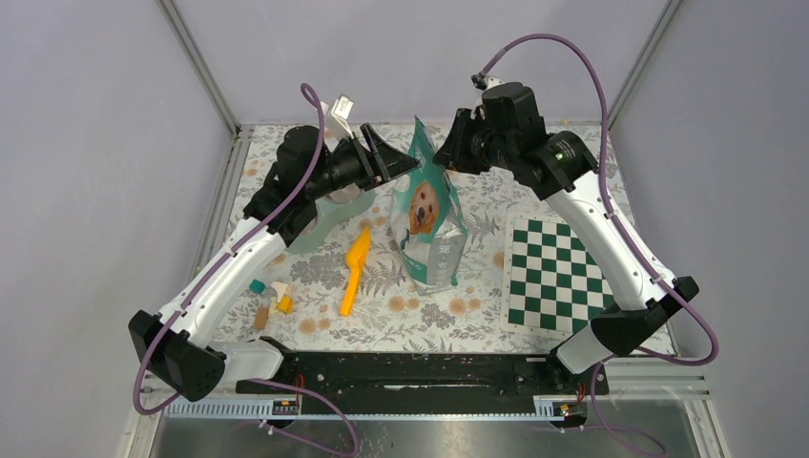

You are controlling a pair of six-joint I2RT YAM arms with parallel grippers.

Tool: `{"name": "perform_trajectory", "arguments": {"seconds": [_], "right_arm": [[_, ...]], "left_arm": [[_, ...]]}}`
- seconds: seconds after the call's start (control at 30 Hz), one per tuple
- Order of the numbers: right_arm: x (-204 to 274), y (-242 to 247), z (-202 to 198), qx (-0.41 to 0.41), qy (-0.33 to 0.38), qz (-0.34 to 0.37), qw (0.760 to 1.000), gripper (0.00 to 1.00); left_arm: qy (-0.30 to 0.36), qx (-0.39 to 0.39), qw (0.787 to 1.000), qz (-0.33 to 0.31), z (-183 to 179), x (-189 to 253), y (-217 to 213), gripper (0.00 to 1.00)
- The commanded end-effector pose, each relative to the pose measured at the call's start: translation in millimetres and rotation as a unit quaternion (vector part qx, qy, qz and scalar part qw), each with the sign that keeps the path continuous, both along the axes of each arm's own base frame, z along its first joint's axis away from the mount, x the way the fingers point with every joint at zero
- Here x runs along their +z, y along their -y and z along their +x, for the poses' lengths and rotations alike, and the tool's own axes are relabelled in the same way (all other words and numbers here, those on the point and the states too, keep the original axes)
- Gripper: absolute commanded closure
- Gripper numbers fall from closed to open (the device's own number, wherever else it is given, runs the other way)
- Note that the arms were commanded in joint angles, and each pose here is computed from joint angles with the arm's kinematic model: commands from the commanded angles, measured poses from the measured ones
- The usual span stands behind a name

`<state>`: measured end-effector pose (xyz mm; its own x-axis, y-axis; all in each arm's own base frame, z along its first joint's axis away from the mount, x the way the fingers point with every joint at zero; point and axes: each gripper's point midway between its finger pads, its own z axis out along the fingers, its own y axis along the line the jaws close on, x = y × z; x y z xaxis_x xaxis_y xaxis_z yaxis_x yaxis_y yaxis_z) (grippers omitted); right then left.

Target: Serve the pet food

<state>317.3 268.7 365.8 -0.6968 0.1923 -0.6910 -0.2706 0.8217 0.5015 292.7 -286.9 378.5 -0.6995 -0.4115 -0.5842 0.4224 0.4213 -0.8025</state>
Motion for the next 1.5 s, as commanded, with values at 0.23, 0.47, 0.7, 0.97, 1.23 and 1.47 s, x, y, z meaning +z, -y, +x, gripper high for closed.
{"name": "perform_trajectory", "arguments": {"seconds": [0.23, 0.47, 0.7, 0.97, 1.23, 1.47], "right_arm": [[37, -7, 23, -0.023, 0.048, 0.093, 0.994, 0.65], [26, -4, 31, -0.039, 0.037, 0.088, 0.995, 0.84], [13, -8, 35, -0.031, 0.028, 0.078, 0.996, 0.9], [-1, 1, 26, -0.01, 0.014, 0.023, 1.0, 0.87], [12, 2, 5, 0.035, 0.017, 0.019, 0.999, 0.74], [20, 1, -1, 0.045, 0.014, 0.021, 0.999, 0.71]], "left_arm": [[0.054, 0.005, 0.998, -0.016, -3, 35, -3, 0.46], [0.052, 0.008, 0.999, -0.012, -2, 33, -4, 0.46], [0.053, 0.01, 0.999, -0.008, -2, 31, -5, 0.46], [0.054, 0.012, 0.998, -0.004, -1, 31, -6, 0.46], [0.053, 0.014, 0.998, -0.003, 1, 31, -5, 0.44], [0.049, 0.016, 0.999, -0.004, 4, 30, -4, 0.42]]}}
